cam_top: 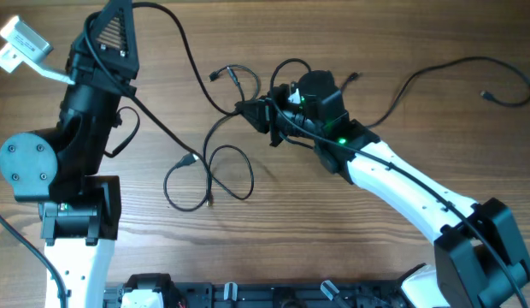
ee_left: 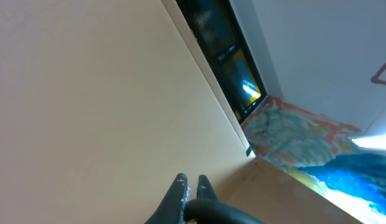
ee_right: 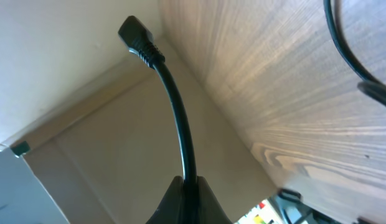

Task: Untangle cables
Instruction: 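Pull the right gripper up-right to draw the strand out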

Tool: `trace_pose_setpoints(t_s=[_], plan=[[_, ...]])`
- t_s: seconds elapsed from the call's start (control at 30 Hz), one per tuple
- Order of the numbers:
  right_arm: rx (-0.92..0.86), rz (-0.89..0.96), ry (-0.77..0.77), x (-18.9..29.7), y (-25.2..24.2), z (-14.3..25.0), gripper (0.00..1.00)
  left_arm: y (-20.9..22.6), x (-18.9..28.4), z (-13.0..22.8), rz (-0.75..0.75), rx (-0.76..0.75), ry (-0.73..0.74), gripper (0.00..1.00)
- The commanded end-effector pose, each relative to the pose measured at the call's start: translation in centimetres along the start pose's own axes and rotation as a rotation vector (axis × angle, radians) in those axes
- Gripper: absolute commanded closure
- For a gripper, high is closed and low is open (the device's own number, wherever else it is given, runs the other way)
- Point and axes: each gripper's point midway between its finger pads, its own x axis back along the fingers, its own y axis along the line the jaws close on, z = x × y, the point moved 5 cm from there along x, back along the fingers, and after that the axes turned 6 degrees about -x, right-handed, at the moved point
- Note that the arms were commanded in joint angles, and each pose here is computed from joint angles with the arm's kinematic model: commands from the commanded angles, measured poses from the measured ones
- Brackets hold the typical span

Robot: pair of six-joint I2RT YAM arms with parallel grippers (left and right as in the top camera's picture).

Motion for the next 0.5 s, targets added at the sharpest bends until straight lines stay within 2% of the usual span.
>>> trace_pose_setpoints(t_s=[0.0,0.03,0.07,0.1,0.2,0.27,0.47], plan=[[0.123,-0.110,-0.003,1.3,2.8,-0.2,0.96,-1.5,0.3,0.2,0.059,0.002,0.044,0.96],[0.167,-0.145,0.003,1.6,3.6,-0.2,0.96,-1.3,0.3,0.6,0.060,0.009,0.072,0.94],[0.213,-0.188,0.009,2.0,4.6,-0.2,0.96,-1.0,0.3,1.2,0.054,0.020,0.105,0.85],[0.242,-0.220,0.013,2.4,5.3,-0.4,0.96,-0.4,0.2,2.1,0.034,0.042,0.157,0.83],[0.263,-0.275,-0.013,3.5,6.7,-1.5,0.95,1.7,0.4,4.7,-0.043,0.118,0.296,0.85],[0.285,-0.313,-0.049,4.7,7.8,-3.0,0.95,2.6,0.7,6.5,-0.061,0.169,0.401,0.95],[0.300,-0.359,-0.076,9.1,9.7,-7.2,0.95,0.4,1.1,10.2,0.119,0.243,0.647,0.96]])
